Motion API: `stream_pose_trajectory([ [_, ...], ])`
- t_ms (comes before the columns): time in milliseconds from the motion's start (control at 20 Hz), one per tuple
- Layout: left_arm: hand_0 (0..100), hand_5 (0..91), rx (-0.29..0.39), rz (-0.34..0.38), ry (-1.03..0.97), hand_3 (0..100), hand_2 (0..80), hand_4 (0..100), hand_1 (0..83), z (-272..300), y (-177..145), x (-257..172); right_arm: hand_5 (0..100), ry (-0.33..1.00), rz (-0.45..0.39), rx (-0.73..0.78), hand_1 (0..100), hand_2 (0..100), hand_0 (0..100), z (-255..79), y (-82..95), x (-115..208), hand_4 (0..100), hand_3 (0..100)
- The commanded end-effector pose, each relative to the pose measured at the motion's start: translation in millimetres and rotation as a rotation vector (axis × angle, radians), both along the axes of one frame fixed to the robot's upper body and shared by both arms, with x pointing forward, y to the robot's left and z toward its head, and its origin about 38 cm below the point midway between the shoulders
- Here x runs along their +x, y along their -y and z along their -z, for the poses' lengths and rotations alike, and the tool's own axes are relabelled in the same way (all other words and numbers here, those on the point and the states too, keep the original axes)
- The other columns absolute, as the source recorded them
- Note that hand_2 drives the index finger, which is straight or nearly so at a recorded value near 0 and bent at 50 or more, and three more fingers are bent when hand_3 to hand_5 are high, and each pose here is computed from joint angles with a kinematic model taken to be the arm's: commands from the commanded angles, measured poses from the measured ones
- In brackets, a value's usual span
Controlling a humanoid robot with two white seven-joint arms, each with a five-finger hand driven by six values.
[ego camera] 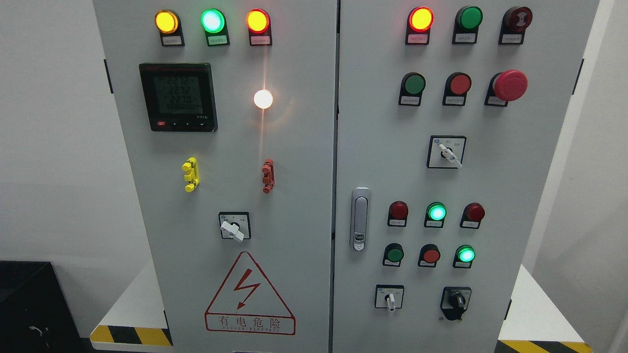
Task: Flip black knob to close circuit
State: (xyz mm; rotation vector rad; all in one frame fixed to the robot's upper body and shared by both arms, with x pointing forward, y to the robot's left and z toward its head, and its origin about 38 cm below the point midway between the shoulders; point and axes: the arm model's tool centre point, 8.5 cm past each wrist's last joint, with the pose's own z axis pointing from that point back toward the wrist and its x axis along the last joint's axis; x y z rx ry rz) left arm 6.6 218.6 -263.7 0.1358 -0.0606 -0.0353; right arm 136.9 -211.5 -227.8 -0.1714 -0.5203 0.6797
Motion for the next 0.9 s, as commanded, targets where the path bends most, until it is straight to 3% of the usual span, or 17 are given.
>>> stream_pose_trajectory([
  [0, 12, 0.0, -0.005, -0.001, 0.007, 0, 0.0, 0, 55.6, 1, 1, -4, 34, 0.31, -0.115, -0.183, 0, 57, 0, -61, 18.1, 83, 52, 70],
  [50, 12, 0.0, -0.005, -0.003, 0.007, 0, 0.0, 0, 55.6, 1, 1, -4, 34, 0.342, -0.137, -0.209, 0, 59, 0, -67, 16.8, 89, 53, 72],
  [150, 12, 0.0, -0.005, -0.003, 0.007, 0, 0.0, 0, 55.6, 1, 1, -4, 46, 0.409, -0.16, -0.255, 0, 69, 0, -78, 14.9, 99, 62, 84],
  [300, 12, 0.0, -0.005, -0.001, 0.007, 0, 0.0, 0, 55.6, 1, 1, -4, 58, 0.519, -0.176, -0.315, 0, 76, 0, -100, 13.7, 116, 68, 91],
  [850, 12, 0.0, -0.005, -0.003, 0.008, 0, 0.0, 0, 55.6, 1, 1, -3, 84, 0.762, -0.194, -0.431, 0, 90, 0, -162, 9.2, 154, 84, 100],
])
